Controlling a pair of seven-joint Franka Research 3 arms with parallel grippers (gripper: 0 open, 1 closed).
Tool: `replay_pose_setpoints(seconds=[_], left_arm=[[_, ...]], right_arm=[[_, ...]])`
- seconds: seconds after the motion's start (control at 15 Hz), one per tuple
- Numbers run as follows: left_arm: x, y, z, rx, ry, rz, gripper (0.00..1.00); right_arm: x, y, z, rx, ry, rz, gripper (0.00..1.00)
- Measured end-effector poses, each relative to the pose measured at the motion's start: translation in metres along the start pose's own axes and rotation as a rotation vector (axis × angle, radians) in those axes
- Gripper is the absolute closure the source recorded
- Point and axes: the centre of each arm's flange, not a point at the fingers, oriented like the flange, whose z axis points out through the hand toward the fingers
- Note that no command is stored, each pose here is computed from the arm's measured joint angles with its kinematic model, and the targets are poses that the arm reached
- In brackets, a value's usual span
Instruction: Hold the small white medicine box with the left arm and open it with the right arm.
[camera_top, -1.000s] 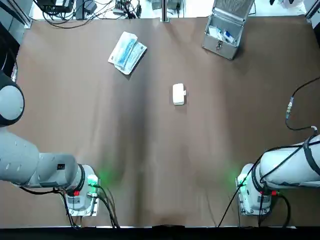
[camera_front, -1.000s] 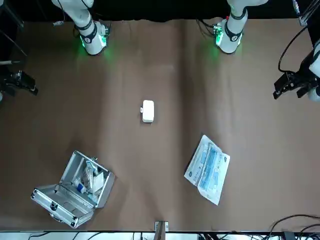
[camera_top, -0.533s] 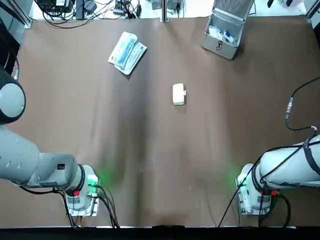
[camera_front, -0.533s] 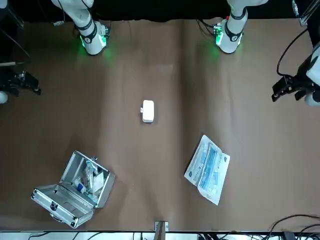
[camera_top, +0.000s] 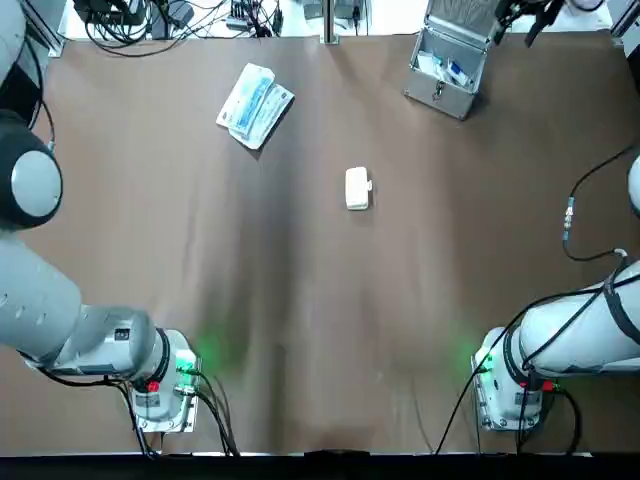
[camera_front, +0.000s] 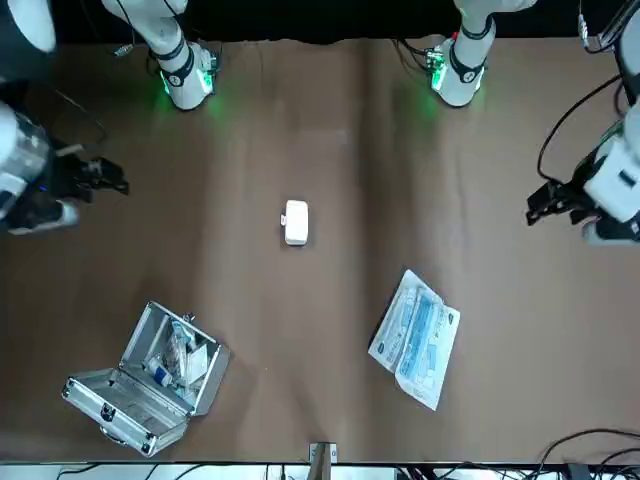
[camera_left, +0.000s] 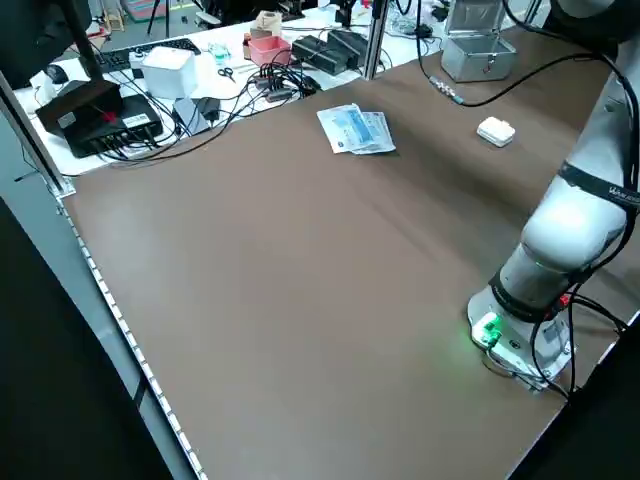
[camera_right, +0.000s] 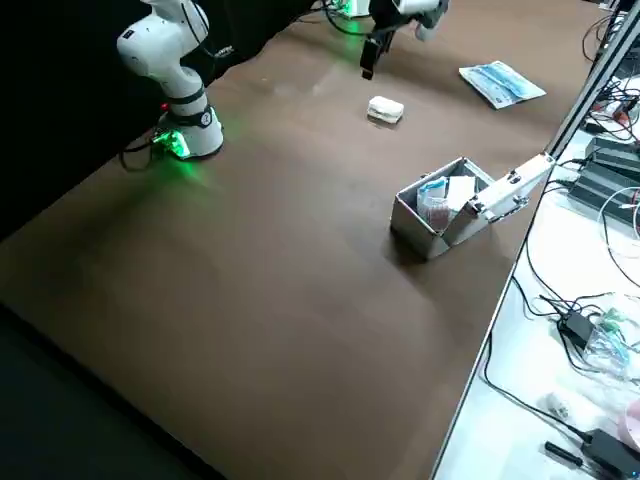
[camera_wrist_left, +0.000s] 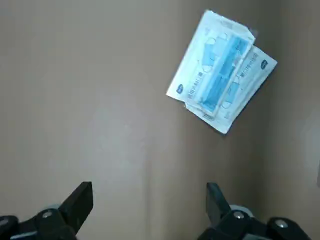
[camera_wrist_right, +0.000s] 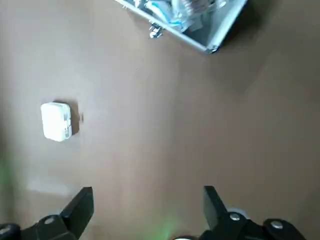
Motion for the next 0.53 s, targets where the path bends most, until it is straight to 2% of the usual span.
replay_pose_setpoints(seconds=[0.2,0.27,0.33,0.4,0.47,0.53], left_arm=[[0.012,0.006,0.018,-0.053,-0.020,-0.003,0.00],[0.016,0.004,0.021,-0.061,-0.024,-0.008,0.00],[0.018,0.002,0.024,-0.067,-0.027,-0.009,0.00],[0.020,-0.001,0.027,-0.072,-0.030,0.003,0.00],[0.022,-0.004,0.030,-0.075,-0.035,0.023,0.00],[0.024,-0.009,0.035,-0.082,-0.041,0.053,0.00]], right_arm=[[0.015,-0.008,0.028,0.053,-0.032,0.004,0.08],[0.020,-0.010,0.036,0.064,-0.026,0.025,0.11],[0.024,-0.014,0.046,0.068,-0.023,0.046,0.20],[0.026,-0.022,0.057,0.067,-0.022,0.061,0.20],[0.028,-0.031,0.067,0.064,-0.020,0.068,0.26],[0.029,-0.039,0.077,0.060,-0.018,0.071,0.27]])
